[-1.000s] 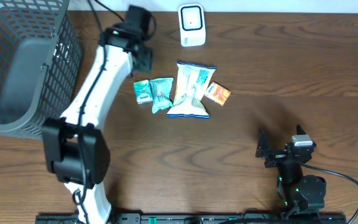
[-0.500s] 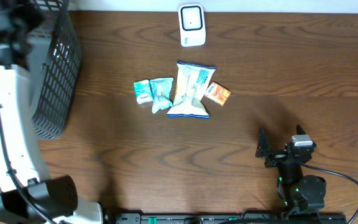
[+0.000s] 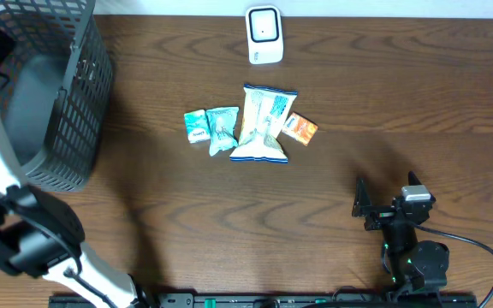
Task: Scan the item barcode
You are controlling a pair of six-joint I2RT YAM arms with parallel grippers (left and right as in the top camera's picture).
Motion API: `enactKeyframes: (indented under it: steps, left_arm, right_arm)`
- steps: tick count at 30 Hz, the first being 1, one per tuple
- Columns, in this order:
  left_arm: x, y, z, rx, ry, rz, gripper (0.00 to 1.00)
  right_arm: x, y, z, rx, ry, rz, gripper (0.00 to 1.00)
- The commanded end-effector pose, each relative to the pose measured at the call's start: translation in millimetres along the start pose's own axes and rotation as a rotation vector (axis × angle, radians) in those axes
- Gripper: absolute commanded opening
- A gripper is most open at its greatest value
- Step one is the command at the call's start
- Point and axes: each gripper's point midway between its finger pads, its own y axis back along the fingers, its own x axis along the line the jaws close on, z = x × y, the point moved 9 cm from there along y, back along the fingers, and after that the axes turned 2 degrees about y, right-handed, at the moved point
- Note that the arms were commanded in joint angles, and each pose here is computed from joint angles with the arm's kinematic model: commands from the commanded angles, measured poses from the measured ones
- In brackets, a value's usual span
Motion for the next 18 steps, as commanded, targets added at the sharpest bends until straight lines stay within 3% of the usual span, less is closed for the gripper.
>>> enactKeyframes:
  steps: [1,9,11,18]
  left_arm:
    - [-9,-46,-30,0.146,0.024,-0.065,0.82]
    - [-17,-104,-68,0.250,0.003,-0.068,0.84]
    - [-14,-114,-75,0.270,0.002,-0.057,0.91]
    - [-6,-140,-93,0.322,0.005,-0.027,0.91]
  right_arm:
    - [-1,0,-1,0.002,-0.010,-0.006,0.99]
    - [-1,0,-1,0.003,-0.010,-0.006,0.99]
    - [-1,0,-1,0.002,-0.011,-0.006,0.99]
    - [-1,0,-1,0.002,-0.010,-0.006,0.99]
